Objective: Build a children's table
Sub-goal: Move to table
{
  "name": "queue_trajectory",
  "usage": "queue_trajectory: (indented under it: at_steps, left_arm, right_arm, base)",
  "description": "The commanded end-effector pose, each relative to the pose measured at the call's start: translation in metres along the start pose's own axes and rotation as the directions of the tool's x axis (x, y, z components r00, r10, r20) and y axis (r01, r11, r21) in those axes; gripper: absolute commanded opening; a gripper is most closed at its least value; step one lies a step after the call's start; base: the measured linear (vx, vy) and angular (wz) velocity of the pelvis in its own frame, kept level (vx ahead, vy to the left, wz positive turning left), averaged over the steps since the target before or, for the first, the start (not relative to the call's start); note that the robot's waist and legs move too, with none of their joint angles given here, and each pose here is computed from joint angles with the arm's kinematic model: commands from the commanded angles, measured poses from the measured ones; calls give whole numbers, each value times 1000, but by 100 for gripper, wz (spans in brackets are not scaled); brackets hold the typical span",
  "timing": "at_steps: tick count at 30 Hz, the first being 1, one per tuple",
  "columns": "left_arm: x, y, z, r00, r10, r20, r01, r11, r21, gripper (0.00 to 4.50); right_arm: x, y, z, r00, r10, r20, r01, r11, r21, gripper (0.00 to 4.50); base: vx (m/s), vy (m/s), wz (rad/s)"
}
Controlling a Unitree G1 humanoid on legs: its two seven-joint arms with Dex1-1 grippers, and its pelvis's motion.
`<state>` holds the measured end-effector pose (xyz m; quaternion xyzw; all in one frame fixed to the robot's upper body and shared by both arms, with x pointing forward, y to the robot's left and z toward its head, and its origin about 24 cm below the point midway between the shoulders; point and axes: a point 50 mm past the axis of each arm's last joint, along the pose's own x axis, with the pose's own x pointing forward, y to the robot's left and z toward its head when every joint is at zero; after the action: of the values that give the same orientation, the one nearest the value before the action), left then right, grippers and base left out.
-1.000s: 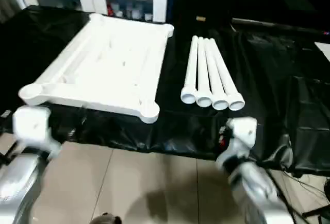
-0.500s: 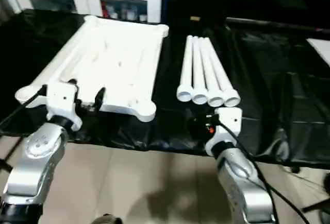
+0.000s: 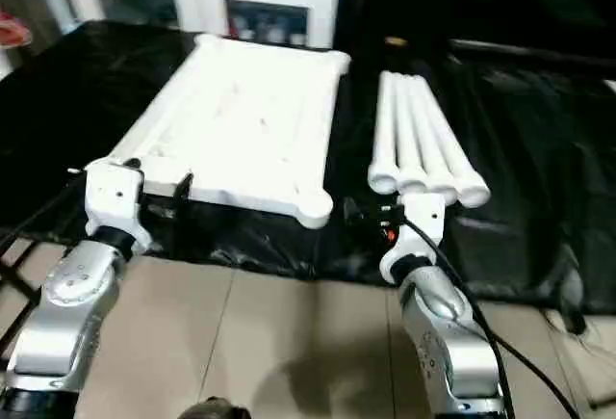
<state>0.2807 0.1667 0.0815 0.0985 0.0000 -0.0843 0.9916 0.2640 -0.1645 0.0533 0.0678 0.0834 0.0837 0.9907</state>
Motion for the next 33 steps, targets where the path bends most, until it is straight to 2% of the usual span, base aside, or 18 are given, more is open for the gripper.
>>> queue_trajectory:
  at_steps: [1,5,10,16,21,26,33]
  left_arm:
    - [2,3,1,1000,3,5,-3,1000,26,433]
    - [4,3,5,1000,-1,21,-1,995,98,433]
    - [4,3,5,1000,19,9,-20,999,35,433]
    - [0,3,5,1000,22,13,-23,999,39,433]
    - [0,5,5,999,36,11,-36,999,29,433]
    - [0,8,6,998,56,6,-56,998,19,433]
    - [-1,10,6,998,66,6,-66,998,9,433]
  right_arm:
    - [1,0,-2,1000,0,-10,0,1000,13,447]
    - [1,2,-4,1000,-2,-14,2,1000,25,447]
    - [2,3,-3,1000,4,-12,-4,1000,18,447]
    - [2,5,-2,999,37,-18,-37,999,3,447]
    - [4,11,-1,994,102,-29,-103,993,-49,447]
    - [5,18,-2,983,179,-51,-183,979,-90,447]
    - [7,21,-2,978,204,-50,-208,974,-89,447]
  base:
    - [-31,209,-30]
    - [-80,156,-32]
    - [-132,-73,-26]
    - [-60,-83,-21]
    - [-76,-34,-8]
    - [-52,1,24]
    - [31,1,39]
